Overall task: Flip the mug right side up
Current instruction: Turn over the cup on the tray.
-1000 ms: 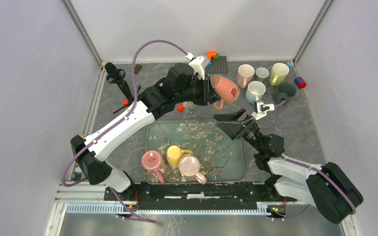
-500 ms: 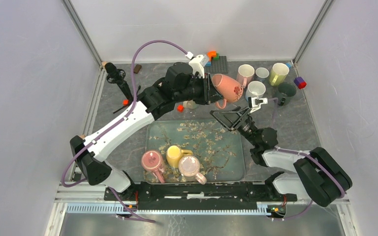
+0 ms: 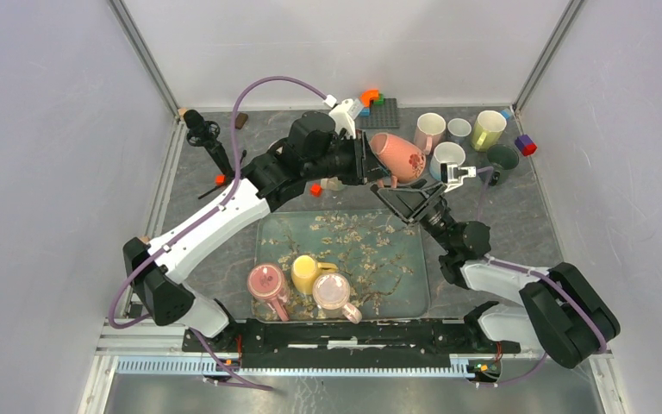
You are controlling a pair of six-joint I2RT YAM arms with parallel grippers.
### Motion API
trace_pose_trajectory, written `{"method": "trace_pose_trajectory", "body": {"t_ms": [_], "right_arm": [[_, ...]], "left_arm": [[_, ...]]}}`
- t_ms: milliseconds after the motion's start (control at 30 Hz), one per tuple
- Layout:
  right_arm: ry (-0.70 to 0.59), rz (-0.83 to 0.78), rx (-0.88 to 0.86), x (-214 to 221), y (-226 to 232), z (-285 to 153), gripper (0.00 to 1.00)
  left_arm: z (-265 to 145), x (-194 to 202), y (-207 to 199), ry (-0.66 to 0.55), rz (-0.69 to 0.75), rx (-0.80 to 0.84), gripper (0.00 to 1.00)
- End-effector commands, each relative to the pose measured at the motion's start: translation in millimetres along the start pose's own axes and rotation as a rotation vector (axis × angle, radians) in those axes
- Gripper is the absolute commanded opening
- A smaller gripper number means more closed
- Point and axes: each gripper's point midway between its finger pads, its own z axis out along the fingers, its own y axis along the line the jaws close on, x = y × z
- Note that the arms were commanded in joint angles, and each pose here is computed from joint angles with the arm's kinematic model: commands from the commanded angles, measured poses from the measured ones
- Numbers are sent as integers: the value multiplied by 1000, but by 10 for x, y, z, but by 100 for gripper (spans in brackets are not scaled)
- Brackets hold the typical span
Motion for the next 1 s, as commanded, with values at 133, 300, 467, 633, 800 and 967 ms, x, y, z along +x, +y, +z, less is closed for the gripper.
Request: {"method": "trace_pose_trajectory", "body": {"t_ms": [133,300,467,633,800,967], "right_arm": [[-89,-156,-377,-263,923,-58,83],[-79,-162,-397,-274,991,-9,77],[-59,-158,-413,-259,1039,8,68],[-59,-156,-414,-255,1051,-11,62],[-64,-161,-414,-277,1065,-18,59],[-60,-170,-414,-290,1079,4,56]], "left_arm": [[-321,-399,-541,-137,-30,232,2],[-302,-355,-517,-129,-37,243,2],[-294,-333,-529,-137,-32,278,2],[-296,-317,-544,-135,-21,302,2],[-329,-281,-557,-138,-7,324,2],[-361,-234,-584,-133,10,354,2]]}}
